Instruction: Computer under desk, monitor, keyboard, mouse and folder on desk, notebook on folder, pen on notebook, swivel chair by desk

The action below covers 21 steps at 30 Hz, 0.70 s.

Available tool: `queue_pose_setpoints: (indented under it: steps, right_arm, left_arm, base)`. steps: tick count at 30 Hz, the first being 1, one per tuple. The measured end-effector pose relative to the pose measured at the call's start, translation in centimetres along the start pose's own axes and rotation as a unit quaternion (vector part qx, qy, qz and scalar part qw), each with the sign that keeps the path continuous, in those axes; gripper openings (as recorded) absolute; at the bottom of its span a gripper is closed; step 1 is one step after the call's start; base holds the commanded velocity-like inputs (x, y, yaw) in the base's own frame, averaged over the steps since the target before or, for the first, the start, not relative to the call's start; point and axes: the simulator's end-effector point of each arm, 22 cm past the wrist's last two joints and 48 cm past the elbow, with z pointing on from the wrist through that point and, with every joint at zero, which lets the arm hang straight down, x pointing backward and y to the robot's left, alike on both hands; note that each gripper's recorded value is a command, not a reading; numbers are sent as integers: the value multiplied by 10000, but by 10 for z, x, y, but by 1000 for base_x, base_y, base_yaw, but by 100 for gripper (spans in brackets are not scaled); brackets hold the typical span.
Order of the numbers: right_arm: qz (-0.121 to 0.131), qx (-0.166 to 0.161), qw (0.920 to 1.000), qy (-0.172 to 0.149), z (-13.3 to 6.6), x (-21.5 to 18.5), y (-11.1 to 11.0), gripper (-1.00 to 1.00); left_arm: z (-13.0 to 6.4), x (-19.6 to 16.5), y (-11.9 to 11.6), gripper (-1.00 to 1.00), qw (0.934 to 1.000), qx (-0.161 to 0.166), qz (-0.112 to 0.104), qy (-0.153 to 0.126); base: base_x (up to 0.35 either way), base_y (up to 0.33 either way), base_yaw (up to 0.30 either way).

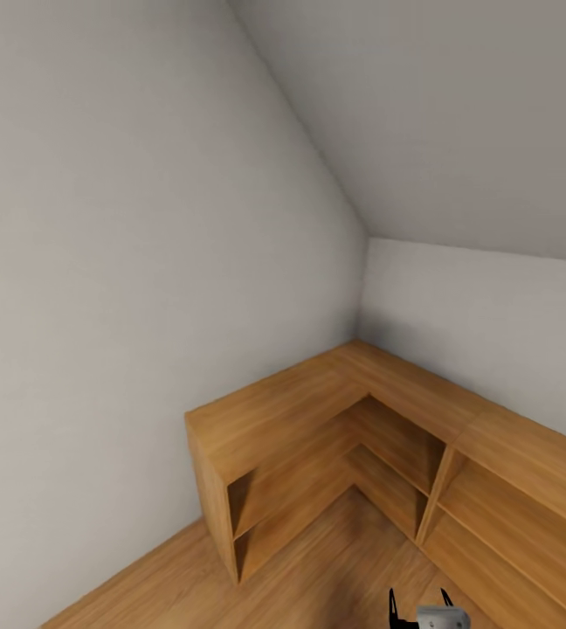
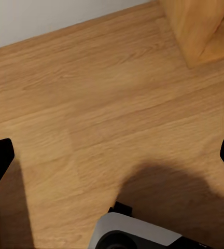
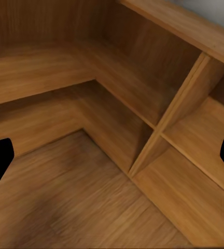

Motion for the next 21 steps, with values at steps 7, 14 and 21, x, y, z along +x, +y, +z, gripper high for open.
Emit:
queue_pose_setpoints:
  steps: [7, 14, 21]
  right_arm:
    - [5, 8, 10000, -37, 1, -3, -1, 100]
    - [11, 21, 10000, -73, 1, -6, -2, 100]
    - [16, 32, 9999, -108, 2, -9, -3, 100]
  left_arm:
    - [0, -3, -1, 100, 10000, 8, -9, -30]
    - [0, -5, -1, 100, 10000, 17, -19, -64]
    - [0, -8, -2, 100, 9999, 25, -30, -98]
  base:
    - [7, 0, -195]
    - [1, 0, -196]
    - [0, 0, -201]
